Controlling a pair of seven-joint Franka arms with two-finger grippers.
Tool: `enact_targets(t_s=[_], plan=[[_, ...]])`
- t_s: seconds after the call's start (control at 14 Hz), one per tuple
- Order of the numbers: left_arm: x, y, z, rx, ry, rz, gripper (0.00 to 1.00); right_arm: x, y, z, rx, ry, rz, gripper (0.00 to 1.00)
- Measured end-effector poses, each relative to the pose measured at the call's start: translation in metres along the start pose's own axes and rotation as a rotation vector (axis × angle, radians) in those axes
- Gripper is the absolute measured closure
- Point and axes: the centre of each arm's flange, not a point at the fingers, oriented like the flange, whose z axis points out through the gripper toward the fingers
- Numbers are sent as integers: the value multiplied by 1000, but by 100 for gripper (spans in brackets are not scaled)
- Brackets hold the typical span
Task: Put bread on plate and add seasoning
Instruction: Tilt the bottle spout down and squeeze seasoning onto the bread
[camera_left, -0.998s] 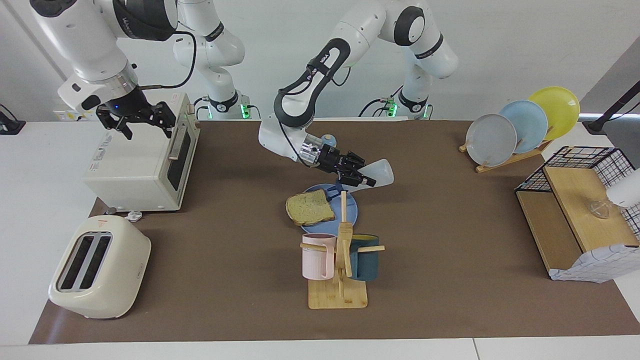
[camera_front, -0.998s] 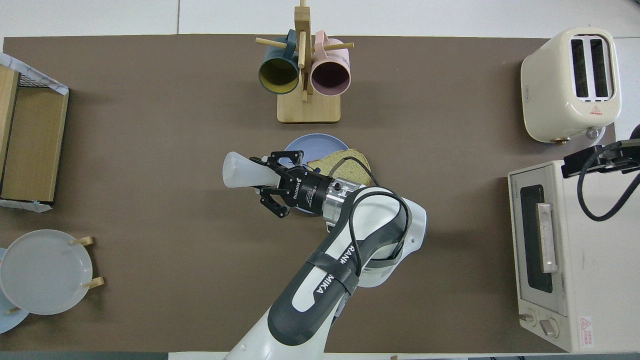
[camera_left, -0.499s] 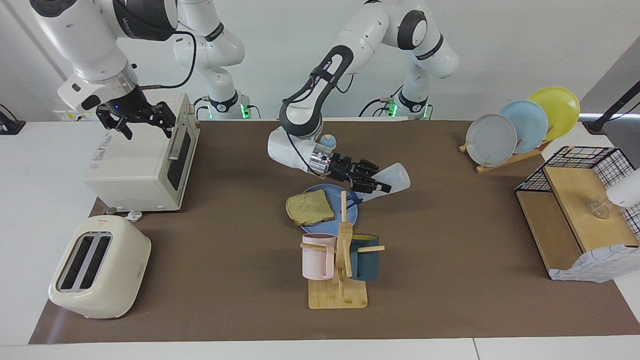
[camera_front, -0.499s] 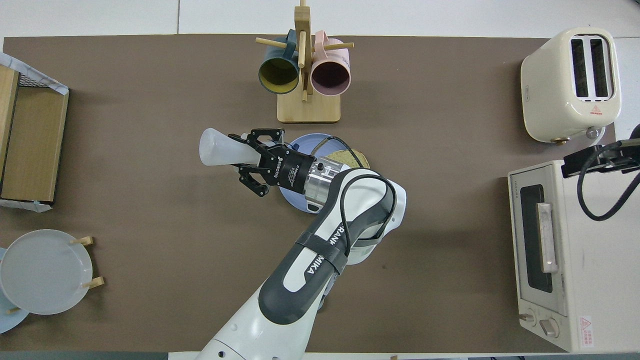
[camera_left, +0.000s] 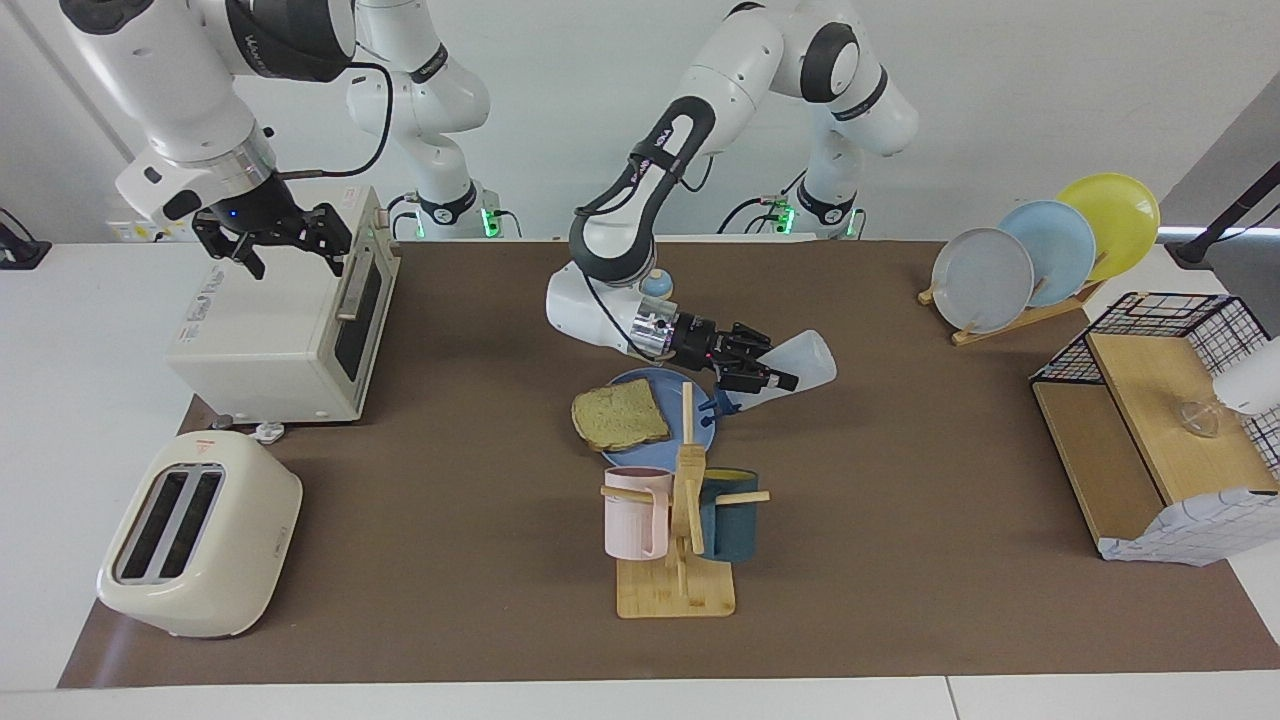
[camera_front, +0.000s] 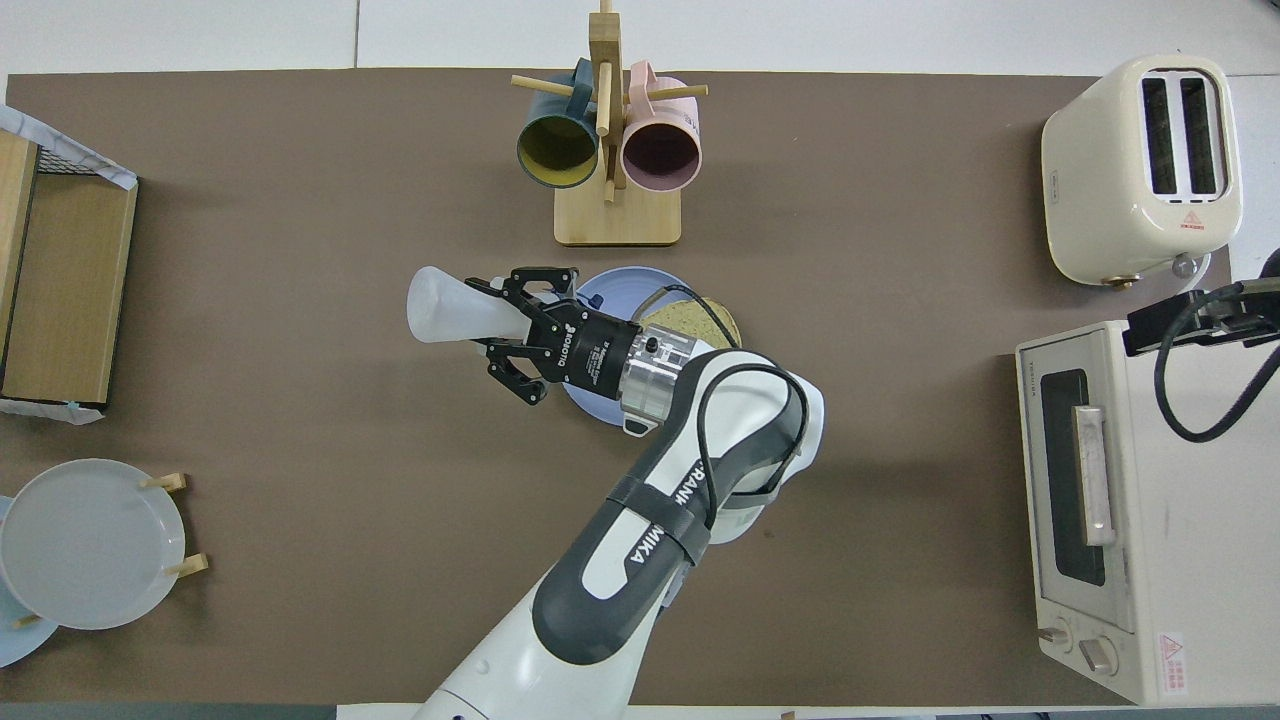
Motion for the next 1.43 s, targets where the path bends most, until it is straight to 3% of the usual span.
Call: enact_targets(t_s=[0.29, 0.5, 0.71, 1.14, 1.43], plan=[[-13, 31, -71, 60, 12, 4, 53, 0, 0, 0, 0, 0, 0, 0], [-17, 35, -82, 69, 11, 2, 53, 0, 0, 0, 0, 0, 0, 0], [-14, 23, -58, 40, 1, -5, 53, 0, 0, 0, 0, 0, 0, 0], [2, -29, 57, -29, -21, -32, 53, 0, 0, 0, 0, 0, 0, 0], [4, -28, 49, -12, -5, -28, 53, 0, 0, 0, 0, 0, 0, 0]])
